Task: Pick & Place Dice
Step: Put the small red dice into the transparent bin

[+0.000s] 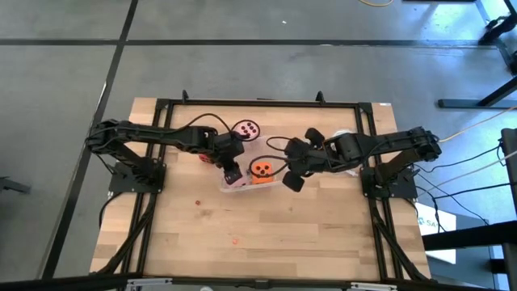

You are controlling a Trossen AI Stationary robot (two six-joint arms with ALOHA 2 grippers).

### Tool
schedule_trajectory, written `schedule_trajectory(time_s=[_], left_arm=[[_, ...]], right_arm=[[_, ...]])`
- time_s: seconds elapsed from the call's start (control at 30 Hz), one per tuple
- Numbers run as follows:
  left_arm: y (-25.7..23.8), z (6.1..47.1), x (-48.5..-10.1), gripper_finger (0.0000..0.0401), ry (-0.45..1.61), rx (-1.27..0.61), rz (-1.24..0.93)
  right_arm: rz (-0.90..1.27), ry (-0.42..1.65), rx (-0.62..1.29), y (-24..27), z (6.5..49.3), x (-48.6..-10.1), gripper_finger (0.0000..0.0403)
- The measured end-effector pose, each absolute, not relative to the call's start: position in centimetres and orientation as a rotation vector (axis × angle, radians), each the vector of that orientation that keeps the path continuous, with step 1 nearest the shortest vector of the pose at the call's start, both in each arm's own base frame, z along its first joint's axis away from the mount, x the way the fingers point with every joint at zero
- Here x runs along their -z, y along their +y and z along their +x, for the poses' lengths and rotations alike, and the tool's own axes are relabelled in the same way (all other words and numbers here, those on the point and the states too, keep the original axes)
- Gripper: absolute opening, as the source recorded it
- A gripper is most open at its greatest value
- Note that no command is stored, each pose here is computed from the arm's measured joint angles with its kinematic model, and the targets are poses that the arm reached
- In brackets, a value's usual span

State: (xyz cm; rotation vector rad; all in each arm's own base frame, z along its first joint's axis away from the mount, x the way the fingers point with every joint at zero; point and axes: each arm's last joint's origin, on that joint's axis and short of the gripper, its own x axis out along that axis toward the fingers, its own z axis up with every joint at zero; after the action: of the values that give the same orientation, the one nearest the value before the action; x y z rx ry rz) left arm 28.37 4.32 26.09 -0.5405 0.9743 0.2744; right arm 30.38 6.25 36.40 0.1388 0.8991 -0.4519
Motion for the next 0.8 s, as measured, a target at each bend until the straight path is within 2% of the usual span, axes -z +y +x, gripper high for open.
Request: schedule_trajectory(time_s=[0.23, 0.5, 0.67, 0.8], left_arm=[[4.1, 26.4, -29.1, 0.0184, 0.851, -0.286, -0.562], [2.8, 23.7, -33.7, 0.0187, 0.594, -0.22, -0.422], [1.3, 21.6, -33.5, 0.0187, 0.722, -0.147, -0.311], [0.6, 19.7, -32.8, 0.0187, 0.884, -0.169, -0.307]], right_arm=[[0.102, 0.869, 0.524, 5.2, 28.4, -37.3, 0.0093], [0.232, 0.666, 0.509, 3.1, 21.2, -38.5, 0.0063], [0.362, 0.462, 0.431, 2.3, 17.0, -36.9, 0.0059], [0.501, 0.268, 0.294, 2.2, 15.6, -35.7, 0.0059]])
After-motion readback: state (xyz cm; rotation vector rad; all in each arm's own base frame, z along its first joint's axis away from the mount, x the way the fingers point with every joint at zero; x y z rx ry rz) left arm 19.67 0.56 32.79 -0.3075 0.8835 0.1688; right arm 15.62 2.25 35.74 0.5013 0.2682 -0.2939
